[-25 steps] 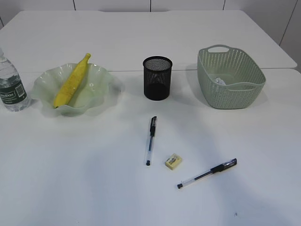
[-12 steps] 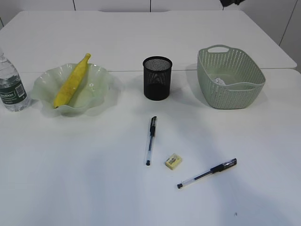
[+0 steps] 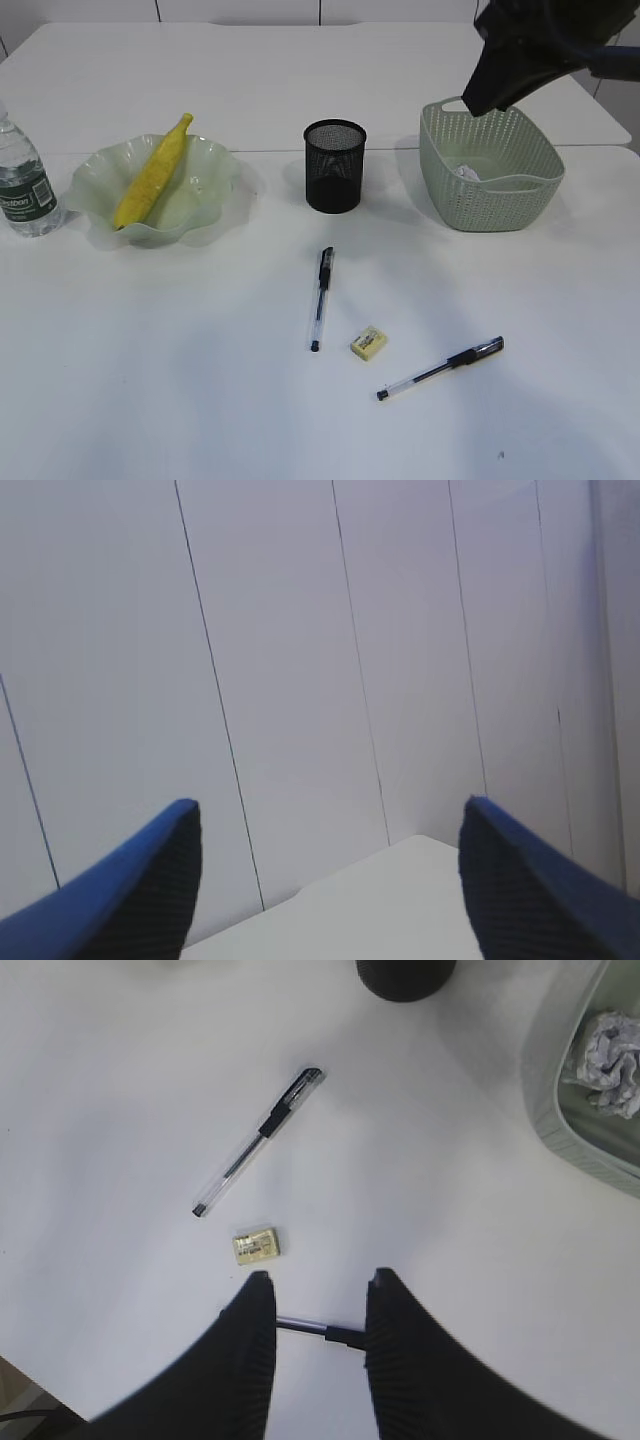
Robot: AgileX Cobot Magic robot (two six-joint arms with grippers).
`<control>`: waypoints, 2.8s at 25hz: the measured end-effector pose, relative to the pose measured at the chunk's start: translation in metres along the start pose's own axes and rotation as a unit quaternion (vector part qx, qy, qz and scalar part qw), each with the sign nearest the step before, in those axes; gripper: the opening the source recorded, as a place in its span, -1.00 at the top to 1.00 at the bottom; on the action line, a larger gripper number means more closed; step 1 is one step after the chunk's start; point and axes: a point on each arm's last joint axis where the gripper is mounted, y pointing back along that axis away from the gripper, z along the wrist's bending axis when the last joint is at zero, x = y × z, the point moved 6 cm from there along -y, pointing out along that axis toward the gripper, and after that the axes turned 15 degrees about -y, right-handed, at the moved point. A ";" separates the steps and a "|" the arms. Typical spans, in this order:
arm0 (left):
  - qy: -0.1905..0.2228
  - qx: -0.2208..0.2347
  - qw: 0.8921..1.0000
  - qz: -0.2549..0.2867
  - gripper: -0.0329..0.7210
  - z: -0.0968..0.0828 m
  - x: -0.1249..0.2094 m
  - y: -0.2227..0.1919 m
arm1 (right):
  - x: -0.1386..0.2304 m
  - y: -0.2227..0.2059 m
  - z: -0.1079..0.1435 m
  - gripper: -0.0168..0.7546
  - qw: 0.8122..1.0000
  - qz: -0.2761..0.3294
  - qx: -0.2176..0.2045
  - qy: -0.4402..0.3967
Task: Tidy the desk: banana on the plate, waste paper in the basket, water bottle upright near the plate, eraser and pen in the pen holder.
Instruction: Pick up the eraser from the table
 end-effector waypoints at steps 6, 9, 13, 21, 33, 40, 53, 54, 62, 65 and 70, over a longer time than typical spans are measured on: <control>-0.001 0.001 1.000 0.004 -0.57 0.000 0.001 0.000 | 0.001 0.009 0.002 0.35 1.000 -0.011 0.000 -0.010; 0.000 0.001 1.000 0.006 -0.57 0.000 0.002 0.000 | 0.002 0.023 0.007 0.35 1.000 -0.029 -0.003 -0.006; -0.003 0.004 1.000 0.013 -0.57 -0.001 0.004 0.000 | 0.006 0.026 0.015 0.35 1.000 -0.028 -0.011 0.006; -0.010 0.004 1.000 0.023 -0.57 -0.001 0.007 0.000 | 0.042 -0.016 0.037 0.35 0.994 0.053 -0.032 0.090; -0.003 0.005 1.000 0.024 -0.57 -0.002 0.007 0.000 | 0.050 -0.091 0.021 0.35 0.986 0.147 -0.034 0.073; -0.004 0.005 0.999 0.032 -0.57 -0.001 0.010 0.000 | 0.058 -0.132 0.015 0.34 0.979 0.193 -0.046 0.055; -0.009 0.006 0.999 0.048 -0.57 0.001 0.018 -0.002 | 0.066 -0.166 0.021 -0.14 0.971 0.214 -0.064 0.088; -0.011 0.006 0.999 0.050 -0.57 0.001 0.018 -0.001 | 0.067 -0.170 0.020 -0.14 0.970 0.217 -0.061 0.091; -0.013 0.005 0.998 0.055 -0.57 0.001 0.020 -0.001 | 0.079 -0.200 0.010 -0.15 0.962 0.250 -0.042 0.100; -0.012 0.004 0.998 0.055 -0.57 0.002 0.020 -0.001 | 0.083 -0.208 0.013 -0.15 0.960 0.256 -0.039 0.108; -0.007 0.004 0.998 0.056 -0.57 0.002 0.020 -0.001 | 0.077 -0.213 0.021 -0.16 0.961 0.238 -0.028 0.134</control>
